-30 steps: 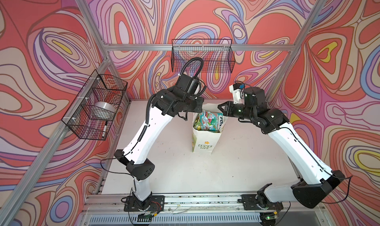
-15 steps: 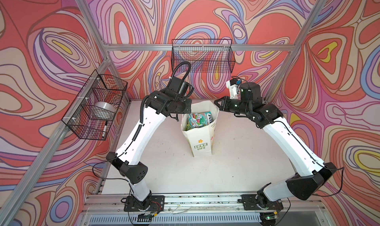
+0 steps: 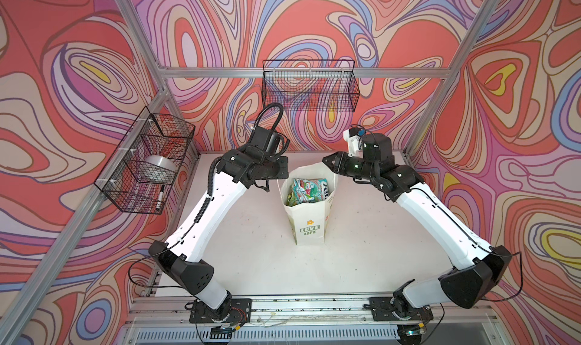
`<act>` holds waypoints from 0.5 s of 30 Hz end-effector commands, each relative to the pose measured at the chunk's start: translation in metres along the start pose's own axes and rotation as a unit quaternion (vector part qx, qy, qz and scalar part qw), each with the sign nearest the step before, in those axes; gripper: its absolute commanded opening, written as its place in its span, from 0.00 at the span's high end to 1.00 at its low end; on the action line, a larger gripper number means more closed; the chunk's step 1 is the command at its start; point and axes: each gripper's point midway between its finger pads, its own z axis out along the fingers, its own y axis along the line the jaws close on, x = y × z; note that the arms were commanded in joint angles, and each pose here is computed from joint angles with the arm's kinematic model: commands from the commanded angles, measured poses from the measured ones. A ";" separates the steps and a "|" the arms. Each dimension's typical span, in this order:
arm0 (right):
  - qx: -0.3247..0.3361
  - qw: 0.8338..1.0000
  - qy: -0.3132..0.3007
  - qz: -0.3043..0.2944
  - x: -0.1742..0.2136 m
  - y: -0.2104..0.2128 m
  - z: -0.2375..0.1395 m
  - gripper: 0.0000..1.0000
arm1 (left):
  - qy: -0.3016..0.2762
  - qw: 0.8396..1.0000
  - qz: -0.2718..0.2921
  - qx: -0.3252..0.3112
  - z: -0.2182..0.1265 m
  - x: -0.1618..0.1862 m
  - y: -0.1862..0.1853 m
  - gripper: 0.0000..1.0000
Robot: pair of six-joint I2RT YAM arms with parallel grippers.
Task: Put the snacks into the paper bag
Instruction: 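Open the right gripper to release the bag rim while the left gripper withdraws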
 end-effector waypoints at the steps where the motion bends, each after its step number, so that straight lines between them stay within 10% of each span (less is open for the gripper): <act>1: -0.014 0.999 -0.031 -0.005 -0.014 0.012 -0.012 0.50 | -0.036 0.999 -0.002 0.031 -0.025 -0.013 -0.008 0.45; 8: 0.000 0.999 -0.046 0.000 -0.018 0.009 -0.019 0.18 | -0.057 0.996 0.004 0.062 -0.047 -0.012 -0.013 0.00; 15: 0.041 0.996 -0.081 0.003 -0.029 0.000 -0.042 0.01 | -0.081 0.990 0.013 0.112 -0.082 -0.014 -0.027 0.00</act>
